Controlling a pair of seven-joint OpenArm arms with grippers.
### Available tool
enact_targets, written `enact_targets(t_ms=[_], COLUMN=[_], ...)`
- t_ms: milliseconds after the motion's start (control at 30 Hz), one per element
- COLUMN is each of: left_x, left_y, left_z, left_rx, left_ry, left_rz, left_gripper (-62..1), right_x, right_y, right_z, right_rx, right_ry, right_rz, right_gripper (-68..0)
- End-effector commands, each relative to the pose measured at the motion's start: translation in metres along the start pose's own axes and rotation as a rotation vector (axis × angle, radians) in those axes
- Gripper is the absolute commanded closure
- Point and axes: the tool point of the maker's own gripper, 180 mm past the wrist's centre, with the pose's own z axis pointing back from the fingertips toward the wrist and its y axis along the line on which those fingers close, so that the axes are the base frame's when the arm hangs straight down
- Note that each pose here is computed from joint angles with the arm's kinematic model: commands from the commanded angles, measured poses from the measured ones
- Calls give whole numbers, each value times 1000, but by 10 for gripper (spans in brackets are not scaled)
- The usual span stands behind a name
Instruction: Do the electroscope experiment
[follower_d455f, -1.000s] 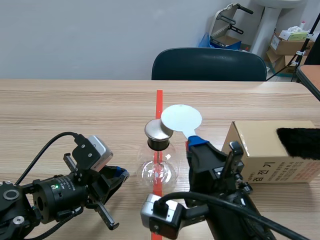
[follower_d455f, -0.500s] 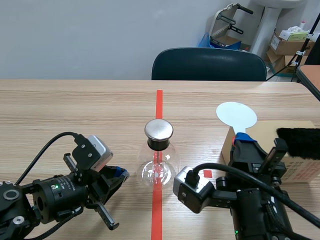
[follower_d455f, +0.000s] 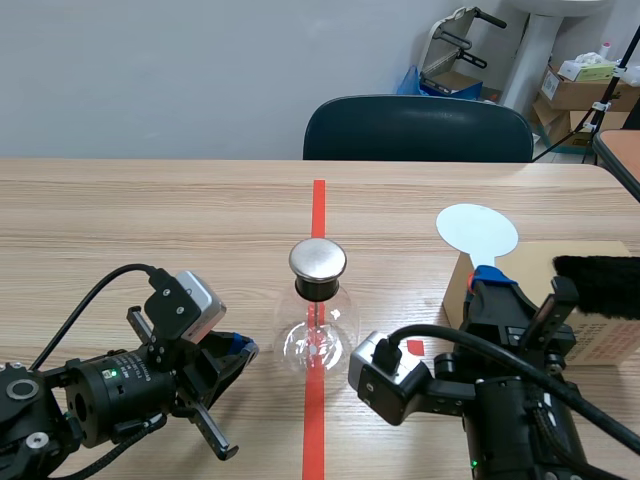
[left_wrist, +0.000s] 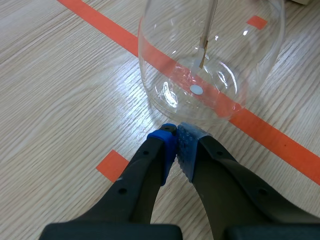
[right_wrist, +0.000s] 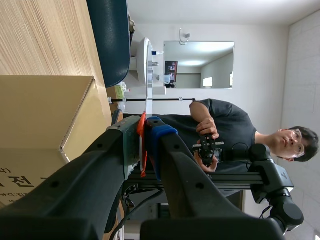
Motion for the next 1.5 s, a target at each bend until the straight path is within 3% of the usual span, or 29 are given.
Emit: enact_targets(t_ms=[0, 1467], left_x=[8, 9], left_y=[-1, -1], left_z=[-1, -1], left_rx=[-1, -1], left_ry=[-28, -33], left_rz=[3, 3], left_gripper=[-15, -15], right_x=[-3, 0], right_y=[-4, -4], right_z=[-2, -2], right_rx=[-18, -19], right_ry=[3, -9], right_rz=[1, -2], right_gripper=[-8, -8])
